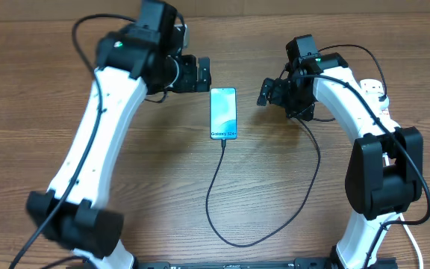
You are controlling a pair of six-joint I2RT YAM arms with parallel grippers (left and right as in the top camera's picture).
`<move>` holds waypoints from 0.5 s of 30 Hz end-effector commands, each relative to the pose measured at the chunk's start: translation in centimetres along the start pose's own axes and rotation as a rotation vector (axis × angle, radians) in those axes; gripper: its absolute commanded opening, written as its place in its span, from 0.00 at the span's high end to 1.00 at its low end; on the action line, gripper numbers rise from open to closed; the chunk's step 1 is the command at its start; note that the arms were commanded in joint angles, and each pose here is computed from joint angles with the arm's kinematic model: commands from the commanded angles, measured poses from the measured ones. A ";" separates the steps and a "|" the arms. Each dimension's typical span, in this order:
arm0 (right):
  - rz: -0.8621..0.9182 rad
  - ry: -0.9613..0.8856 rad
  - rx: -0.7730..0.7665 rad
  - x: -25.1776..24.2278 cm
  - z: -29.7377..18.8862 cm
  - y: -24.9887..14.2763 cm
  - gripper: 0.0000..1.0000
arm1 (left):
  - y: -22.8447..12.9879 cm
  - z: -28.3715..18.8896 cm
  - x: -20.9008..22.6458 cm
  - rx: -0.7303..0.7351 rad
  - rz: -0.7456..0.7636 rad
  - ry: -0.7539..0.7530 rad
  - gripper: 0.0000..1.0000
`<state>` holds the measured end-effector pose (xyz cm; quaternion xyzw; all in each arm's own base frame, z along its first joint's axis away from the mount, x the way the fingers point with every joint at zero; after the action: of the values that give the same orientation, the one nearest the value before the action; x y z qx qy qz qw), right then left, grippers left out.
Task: Plug charger to phone and switch on socket
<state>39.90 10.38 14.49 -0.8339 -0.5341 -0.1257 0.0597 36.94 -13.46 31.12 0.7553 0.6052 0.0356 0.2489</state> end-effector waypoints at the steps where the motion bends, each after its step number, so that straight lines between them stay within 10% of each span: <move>1: -0.013 0.014 -0.009 0.4 -0.3 0.1 0.00 | -0.1 -0.4 0.2 -0.004 0.034 0.017 0.00; 15: 0.016 -0.008 0.012 -0.3 -1.8 0.5 0.00 | -0.1 0.0 0.3 0.005 0.032 0.018 0.00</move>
<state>39.20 10.19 14.42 -0.8371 -0.5327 -0.1047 0.0677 36.70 -13.32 31.34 0.7606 0.5991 0.0411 0.2468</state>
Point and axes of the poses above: each gripper's point midway between its finger pads, its own z axis out along the fingers, its own x axis along the line the jaws close on, y = z × x, the point moved 8 cm from there along -z, back along the fingers, and after that the axes turned 10 degrees about z, right-handed, at the moved point
